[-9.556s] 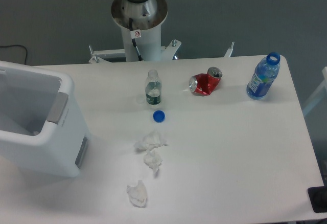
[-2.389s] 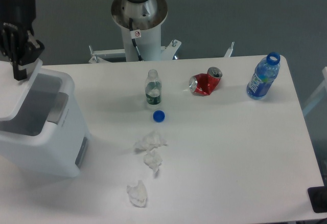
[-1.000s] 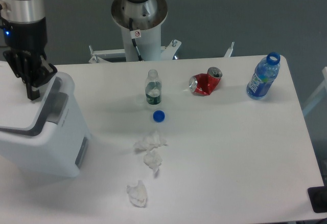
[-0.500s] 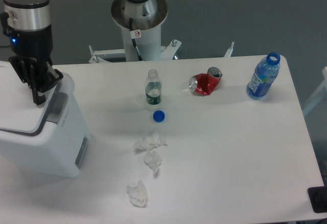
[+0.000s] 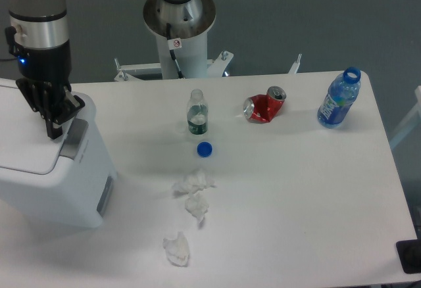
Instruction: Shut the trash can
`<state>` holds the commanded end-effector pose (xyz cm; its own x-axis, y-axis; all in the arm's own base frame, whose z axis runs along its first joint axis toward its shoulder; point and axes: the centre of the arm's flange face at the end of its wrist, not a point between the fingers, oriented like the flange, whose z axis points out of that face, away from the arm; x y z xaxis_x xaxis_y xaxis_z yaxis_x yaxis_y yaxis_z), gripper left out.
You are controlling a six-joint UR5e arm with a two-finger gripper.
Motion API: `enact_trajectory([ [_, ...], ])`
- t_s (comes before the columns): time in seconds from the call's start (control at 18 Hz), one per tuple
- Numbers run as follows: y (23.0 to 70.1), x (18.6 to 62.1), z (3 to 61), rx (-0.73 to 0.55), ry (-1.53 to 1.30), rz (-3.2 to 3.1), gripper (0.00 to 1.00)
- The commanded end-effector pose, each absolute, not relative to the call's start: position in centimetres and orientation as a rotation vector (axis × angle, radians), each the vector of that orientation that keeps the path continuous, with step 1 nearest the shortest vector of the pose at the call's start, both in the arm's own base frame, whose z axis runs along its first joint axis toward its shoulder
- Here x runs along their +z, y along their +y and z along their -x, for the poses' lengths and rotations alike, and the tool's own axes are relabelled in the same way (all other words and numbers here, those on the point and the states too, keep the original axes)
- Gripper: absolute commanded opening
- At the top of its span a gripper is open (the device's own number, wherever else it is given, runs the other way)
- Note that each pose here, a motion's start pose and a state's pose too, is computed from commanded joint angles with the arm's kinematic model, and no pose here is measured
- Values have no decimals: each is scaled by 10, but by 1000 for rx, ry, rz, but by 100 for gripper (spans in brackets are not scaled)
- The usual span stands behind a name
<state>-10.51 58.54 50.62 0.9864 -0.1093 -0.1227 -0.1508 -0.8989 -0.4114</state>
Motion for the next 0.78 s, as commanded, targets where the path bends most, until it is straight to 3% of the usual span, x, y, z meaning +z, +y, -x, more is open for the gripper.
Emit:
enact_trajectory([
  [0.56, 585, 508, 107, 136, 184, 2695, 0],
  [0.67, 583, 514, 109, 144, 178, 2685, 5],
  [0.72, 581, 518, 114, 149, 165, 2677, 11],
  [0.78, 580, 522, 118, 148, 154, 2670, 23],
])
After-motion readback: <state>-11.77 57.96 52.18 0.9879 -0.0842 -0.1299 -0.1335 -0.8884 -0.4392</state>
